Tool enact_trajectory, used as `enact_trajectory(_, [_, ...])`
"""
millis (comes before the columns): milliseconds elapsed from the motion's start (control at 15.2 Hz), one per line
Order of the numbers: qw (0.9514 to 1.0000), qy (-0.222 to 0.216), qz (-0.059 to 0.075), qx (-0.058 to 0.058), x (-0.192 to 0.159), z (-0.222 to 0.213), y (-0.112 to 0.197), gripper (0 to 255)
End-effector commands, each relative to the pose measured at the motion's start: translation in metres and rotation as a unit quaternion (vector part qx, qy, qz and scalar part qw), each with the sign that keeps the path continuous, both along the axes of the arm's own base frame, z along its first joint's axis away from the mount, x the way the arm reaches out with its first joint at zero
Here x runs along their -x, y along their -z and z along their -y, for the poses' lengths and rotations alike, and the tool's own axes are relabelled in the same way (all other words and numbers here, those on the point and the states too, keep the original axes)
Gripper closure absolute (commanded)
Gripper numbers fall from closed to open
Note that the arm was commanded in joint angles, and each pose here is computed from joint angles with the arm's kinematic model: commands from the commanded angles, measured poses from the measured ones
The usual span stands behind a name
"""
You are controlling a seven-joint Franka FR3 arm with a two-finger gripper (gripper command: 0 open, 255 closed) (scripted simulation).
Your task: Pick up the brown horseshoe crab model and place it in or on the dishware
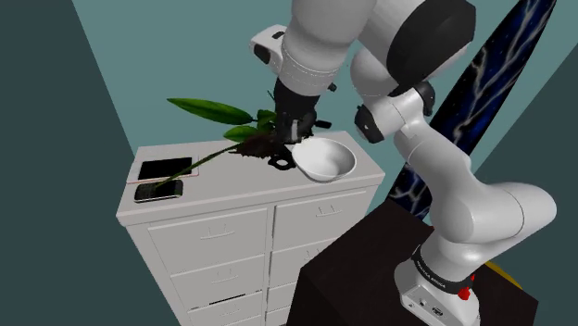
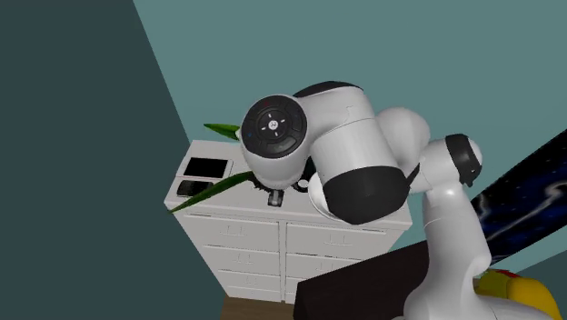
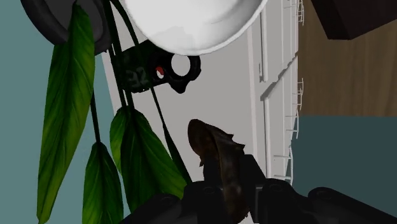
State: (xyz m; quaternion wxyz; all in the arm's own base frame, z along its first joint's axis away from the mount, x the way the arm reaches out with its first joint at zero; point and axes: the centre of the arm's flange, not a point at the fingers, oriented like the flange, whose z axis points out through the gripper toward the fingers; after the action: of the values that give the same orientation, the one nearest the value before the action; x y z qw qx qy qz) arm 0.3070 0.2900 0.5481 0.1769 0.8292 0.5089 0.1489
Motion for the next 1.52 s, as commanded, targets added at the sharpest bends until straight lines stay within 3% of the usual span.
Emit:
enact_trajectory(0, [1.0000,0.001,0.001,0.001,0.006,0.027,-0.005,255])
enact_trajectory(858, [1.0000,0.001,0.001,0.001,0.057,0.195,-0.030,255])
enact_trajectory(1452, [1.0000,0.001,0.001,0.001,0.057,0.195,0.018,255])
